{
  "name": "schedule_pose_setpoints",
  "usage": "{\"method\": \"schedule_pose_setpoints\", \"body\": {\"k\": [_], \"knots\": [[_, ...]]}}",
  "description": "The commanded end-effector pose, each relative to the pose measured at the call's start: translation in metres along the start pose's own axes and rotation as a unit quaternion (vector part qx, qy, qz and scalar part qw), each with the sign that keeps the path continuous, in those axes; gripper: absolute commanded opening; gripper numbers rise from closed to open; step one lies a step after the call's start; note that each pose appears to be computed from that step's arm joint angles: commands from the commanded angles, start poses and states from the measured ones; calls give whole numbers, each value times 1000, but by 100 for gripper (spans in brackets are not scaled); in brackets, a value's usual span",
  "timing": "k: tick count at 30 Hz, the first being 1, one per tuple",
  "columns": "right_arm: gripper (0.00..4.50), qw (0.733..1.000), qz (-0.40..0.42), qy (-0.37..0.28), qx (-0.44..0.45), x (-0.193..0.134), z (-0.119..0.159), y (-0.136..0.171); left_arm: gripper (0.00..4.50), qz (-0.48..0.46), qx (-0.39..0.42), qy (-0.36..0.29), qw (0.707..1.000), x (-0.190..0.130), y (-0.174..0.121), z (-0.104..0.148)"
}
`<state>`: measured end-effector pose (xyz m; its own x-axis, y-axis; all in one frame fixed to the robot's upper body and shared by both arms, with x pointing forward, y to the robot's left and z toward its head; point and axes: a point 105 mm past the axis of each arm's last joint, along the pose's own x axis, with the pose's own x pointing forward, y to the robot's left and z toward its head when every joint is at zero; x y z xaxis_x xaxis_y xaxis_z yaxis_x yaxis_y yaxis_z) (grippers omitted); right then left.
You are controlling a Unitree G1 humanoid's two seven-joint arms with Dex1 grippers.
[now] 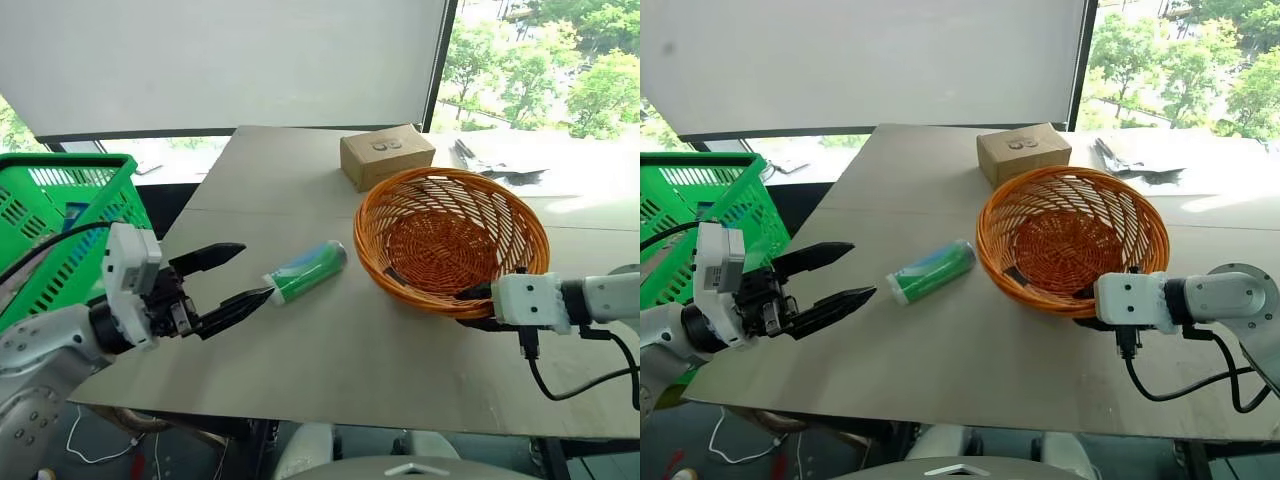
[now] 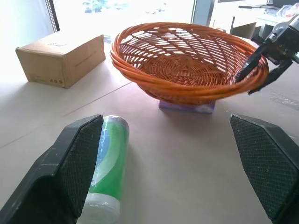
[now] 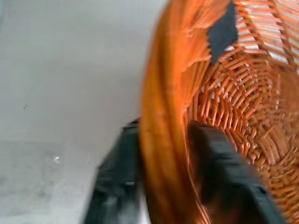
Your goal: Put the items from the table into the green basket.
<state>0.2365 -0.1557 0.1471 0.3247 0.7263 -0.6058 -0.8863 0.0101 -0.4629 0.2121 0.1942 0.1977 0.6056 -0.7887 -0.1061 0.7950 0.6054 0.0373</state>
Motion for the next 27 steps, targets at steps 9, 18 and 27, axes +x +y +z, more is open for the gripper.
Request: {"method": "schedule_pose_setpoints", "body": {"k": [9, 18, 27], "knots": [[49, 954, -288, 86, -11, -93, -24, -115, 450, -30, 34, -47, 998, 29, 0, 24], [296, 914, -393, 70, 72, -123, -88, -170, 450, -45, 47, -57, 996, 57, 11, 25], [443, 956, -258, -94, 106, -70, -35, -121, 450, 39, 54, -1, 998, 47, 32, -3]]}}
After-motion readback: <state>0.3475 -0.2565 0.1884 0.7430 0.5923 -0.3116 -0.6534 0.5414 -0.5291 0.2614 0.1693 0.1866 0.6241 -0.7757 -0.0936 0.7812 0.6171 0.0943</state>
